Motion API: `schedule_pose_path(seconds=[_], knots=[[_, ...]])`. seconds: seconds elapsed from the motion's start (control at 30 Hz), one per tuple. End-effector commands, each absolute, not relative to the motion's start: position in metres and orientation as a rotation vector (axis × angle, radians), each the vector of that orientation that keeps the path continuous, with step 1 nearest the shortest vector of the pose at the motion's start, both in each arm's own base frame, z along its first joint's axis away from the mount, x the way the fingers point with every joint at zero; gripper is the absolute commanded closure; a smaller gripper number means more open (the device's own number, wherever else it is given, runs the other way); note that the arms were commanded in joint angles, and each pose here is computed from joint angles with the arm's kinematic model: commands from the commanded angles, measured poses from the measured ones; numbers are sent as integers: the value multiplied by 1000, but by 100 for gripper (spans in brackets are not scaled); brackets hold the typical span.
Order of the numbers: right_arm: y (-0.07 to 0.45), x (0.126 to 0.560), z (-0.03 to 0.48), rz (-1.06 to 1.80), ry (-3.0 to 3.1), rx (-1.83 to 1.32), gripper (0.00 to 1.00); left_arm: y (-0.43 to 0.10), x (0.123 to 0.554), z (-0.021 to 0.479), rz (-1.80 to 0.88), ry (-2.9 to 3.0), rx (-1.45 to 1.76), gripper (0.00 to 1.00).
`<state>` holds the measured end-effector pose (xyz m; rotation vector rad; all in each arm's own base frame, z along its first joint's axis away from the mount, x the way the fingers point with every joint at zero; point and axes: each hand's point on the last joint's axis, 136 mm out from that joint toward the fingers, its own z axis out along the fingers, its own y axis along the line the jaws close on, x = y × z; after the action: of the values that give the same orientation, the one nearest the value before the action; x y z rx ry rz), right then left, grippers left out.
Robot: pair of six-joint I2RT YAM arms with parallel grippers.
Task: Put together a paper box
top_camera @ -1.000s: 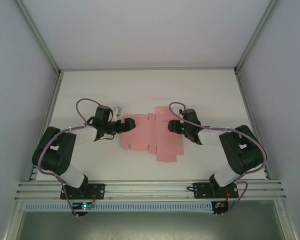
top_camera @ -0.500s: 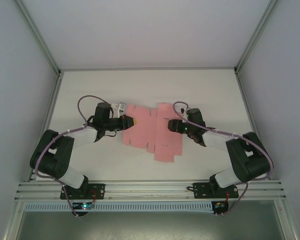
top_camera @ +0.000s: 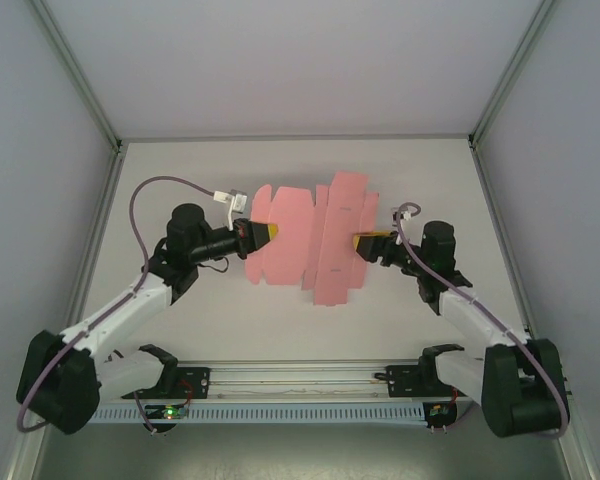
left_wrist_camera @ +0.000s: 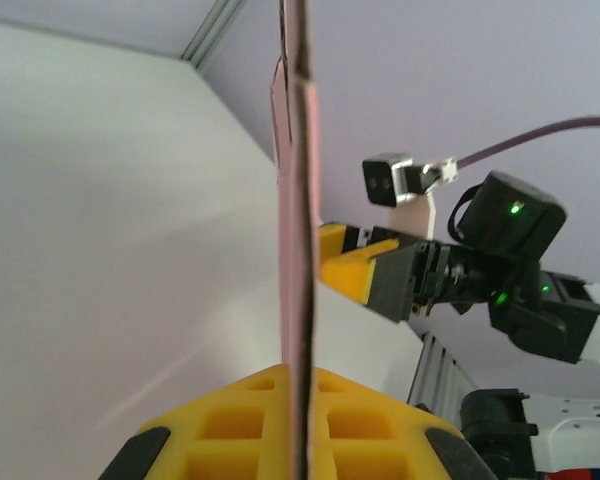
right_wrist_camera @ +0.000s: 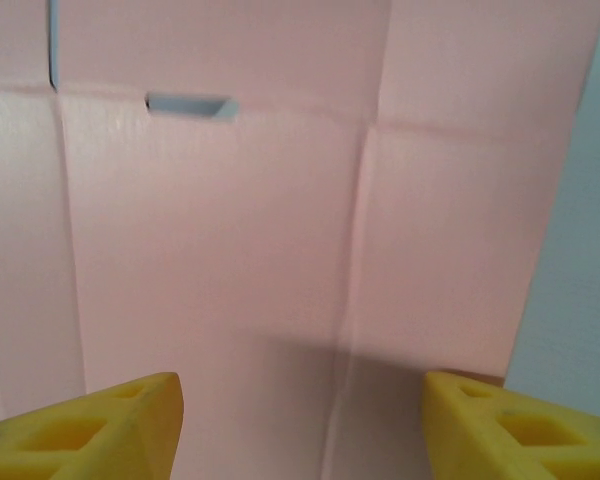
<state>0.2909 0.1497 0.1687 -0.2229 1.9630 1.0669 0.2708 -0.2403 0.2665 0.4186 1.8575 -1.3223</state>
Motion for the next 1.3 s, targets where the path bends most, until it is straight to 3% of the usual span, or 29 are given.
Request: schedule_pose_path(seconds=[0.0,0.33,0.5,0.63,0.8,1.27], knots=[[152,275,173,1068,1926,-290,36,-234,264,283,-1261,1816,402,100],[148,253,196,1029,1804,-355,34,-229,236,300,-1271,1745,470,100],[155,245,211,1077,1735,-421,52,-225,239,296,-1232,1751,439,100],[156,243,217,1083,1708,-444,52,-228,236,300,-1260,1727,450,100],[162,239,224,1120,1666,-496,59,-225,241,297,-1232,1735,423,100],[153,278,209,981,1756,-455,57,-222,229,308,-1242,1681,444,100]])
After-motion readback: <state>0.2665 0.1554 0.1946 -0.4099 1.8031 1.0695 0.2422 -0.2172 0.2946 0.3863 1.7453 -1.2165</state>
